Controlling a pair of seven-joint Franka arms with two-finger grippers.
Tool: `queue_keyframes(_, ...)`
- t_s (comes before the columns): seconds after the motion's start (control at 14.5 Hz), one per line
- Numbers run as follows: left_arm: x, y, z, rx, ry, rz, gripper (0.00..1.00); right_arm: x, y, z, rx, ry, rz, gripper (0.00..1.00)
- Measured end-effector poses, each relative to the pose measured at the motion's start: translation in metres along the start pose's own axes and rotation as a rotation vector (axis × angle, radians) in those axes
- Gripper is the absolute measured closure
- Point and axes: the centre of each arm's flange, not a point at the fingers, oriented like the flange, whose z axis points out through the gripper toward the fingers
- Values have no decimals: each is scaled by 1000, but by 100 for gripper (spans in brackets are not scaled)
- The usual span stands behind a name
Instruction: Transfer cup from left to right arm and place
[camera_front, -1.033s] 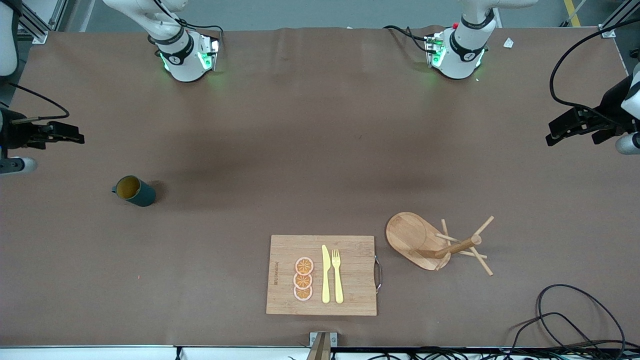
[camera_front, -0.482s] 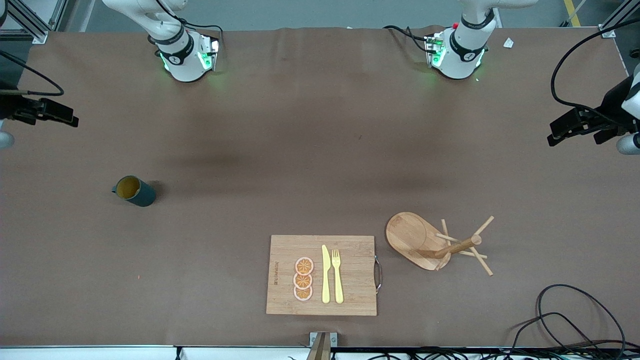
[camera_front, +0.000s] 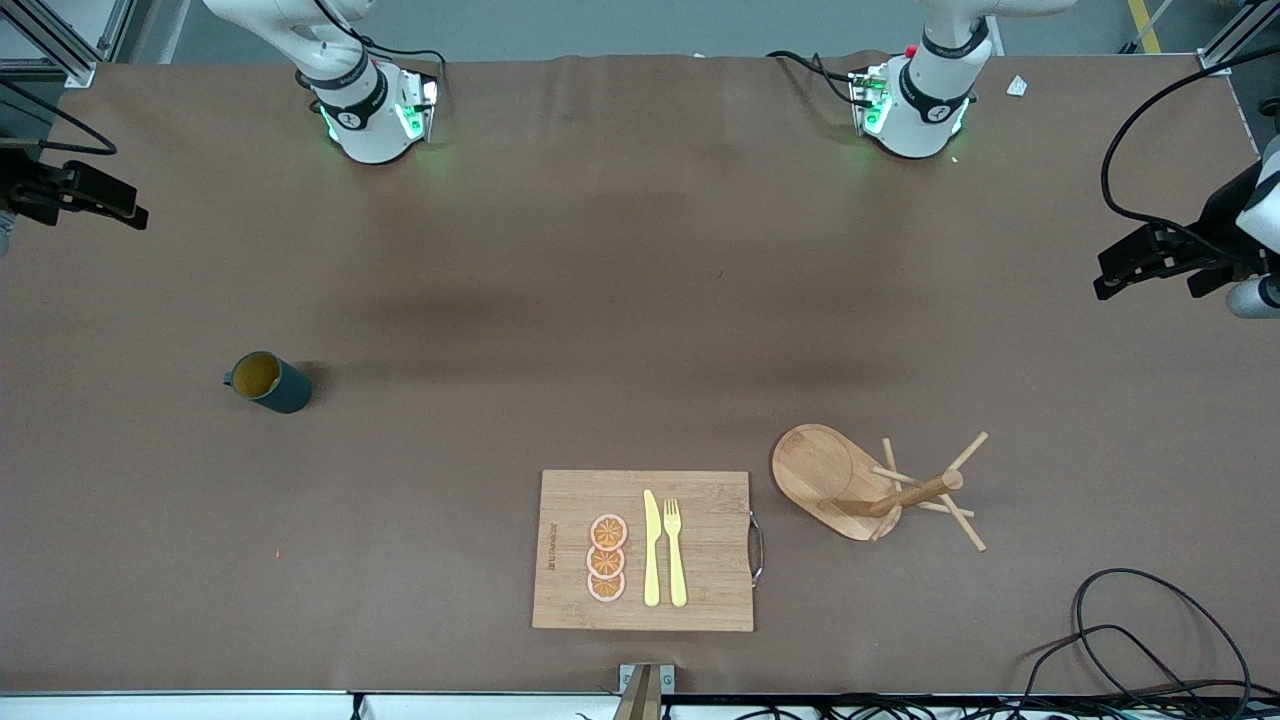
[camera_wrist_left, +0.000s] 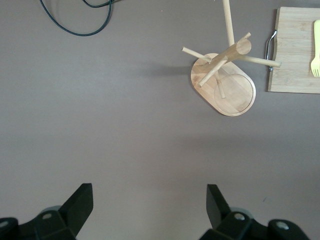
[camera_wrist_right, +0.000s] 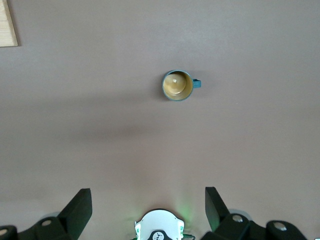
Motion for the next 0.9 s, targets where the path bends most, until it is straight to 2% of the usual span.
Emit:
queue_keyframes(0.41, 0, 0, -1, 0, 3, 0, 0, -2, 2, 8, 5, -23, 3, 0)
queue_keyframes(0.9, 0, 0, -1, 0, 3, 0, 0, -27, 2, -15, 12, 56, 1, 0)
